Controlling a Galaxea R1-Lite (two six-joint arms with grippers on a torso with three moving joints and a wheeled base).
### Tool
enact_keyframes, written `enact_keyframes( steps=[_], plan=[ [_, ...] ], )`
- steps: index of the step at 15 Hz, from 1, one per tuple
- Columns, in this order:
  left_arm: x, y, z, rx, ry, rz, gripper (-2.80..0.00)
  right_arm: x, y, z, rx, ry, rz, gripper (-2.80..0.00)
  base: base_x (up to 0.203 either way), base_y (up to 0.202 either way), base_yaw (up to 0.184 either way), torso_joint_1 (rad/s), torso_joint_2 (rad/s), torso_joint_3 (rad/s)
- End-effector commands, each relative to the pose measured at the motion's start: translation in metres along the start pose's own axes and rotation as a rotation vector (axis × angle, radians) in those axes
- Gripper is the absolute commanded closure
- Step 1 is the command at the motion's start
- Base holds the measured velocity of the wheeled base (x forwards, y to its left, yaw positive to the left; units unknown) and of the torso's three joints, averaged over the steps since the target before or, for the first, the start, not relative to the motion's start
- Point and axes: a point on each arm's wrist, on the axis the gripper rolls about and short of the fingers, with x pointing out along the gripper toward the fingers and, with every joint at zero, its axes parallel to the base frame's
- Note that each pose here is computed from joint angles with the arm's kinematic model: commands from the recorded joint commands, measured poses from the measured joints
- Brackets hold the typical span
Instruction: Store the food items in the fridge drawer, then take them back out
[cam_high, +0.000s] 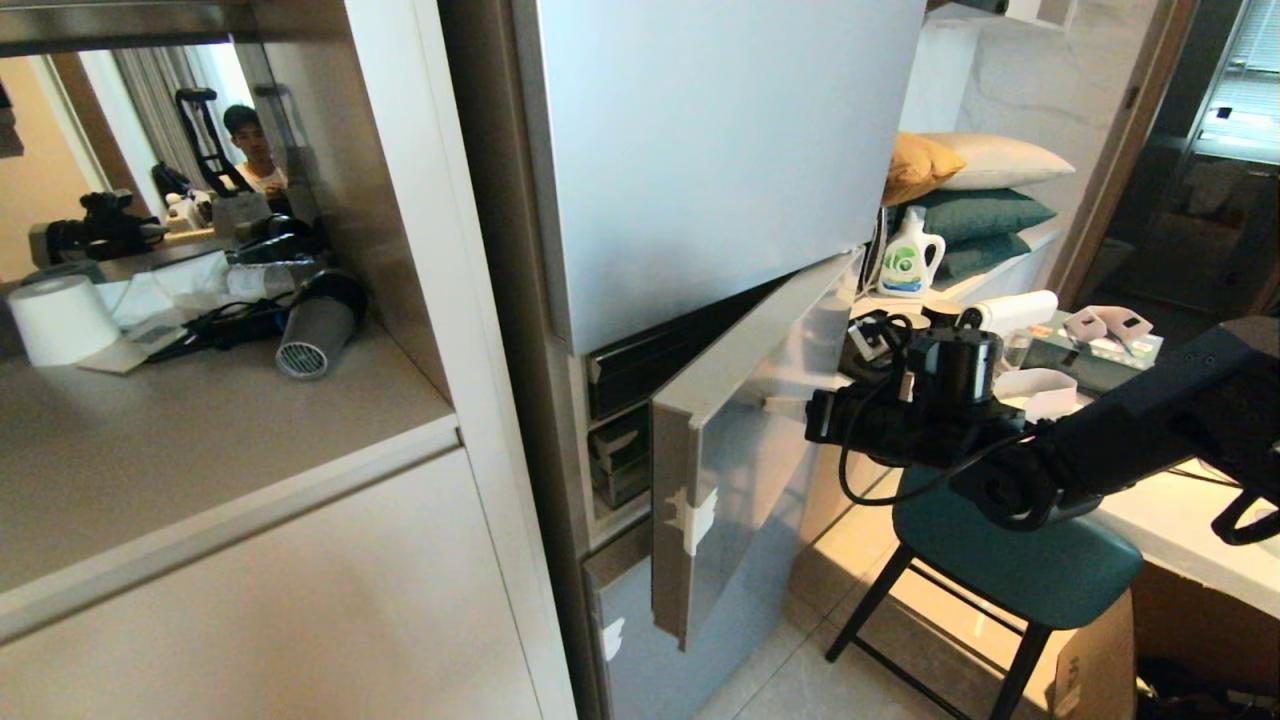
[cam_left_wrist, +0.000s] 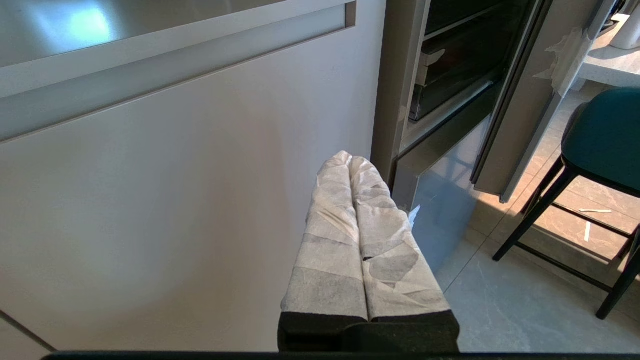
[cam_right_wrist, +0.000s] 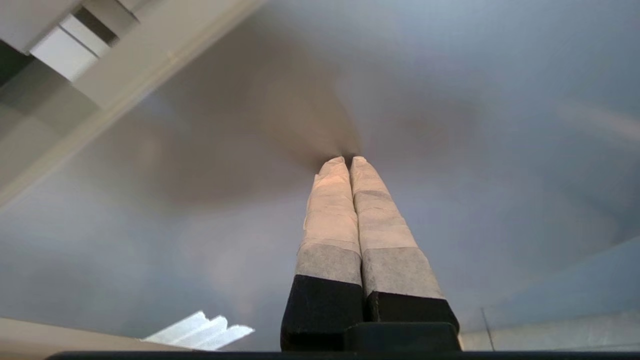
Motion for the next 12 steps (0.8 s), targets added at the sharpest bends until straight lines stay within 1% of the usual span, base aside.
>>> enact_keyframes(
  steps=[1,6,8,12],
  plan=[
    [0.0007,0.0000,-0.0029,0.000,0.010,0.000,0.00,0.0024,-0.0030,-0.0053,0.007,0.008,-0.002,0.00,0.000,0.000,0.000,0.000,0.00,0.000],
    [0.0007,0.0000,-0.0029,0.000,0.010,0.000,0.00,0.0041,-0.0050,-0.0078,0.005,0.004,-0.003,0.00,0.000,0.000,0.000,0.000,0.00,0.000],
    [0.0007,0.0000,-0.0029,0.000,0.010,0.000,0.00,0.0043,-0.0054,-0.0084,0.006,0.006,-0.004,0.00,-0.002,-0.005,0.121,-0.004,0.00,0.005],
    [0.0007,0.0000,-0.0029,0.000,0.010,0.000,0.00,0.0014,-0.0057,-0.0136,0.010,0.015,-0.009,0.00,0.000,-0.006,0.176,0.004,0.00,0.005]
  ],
)
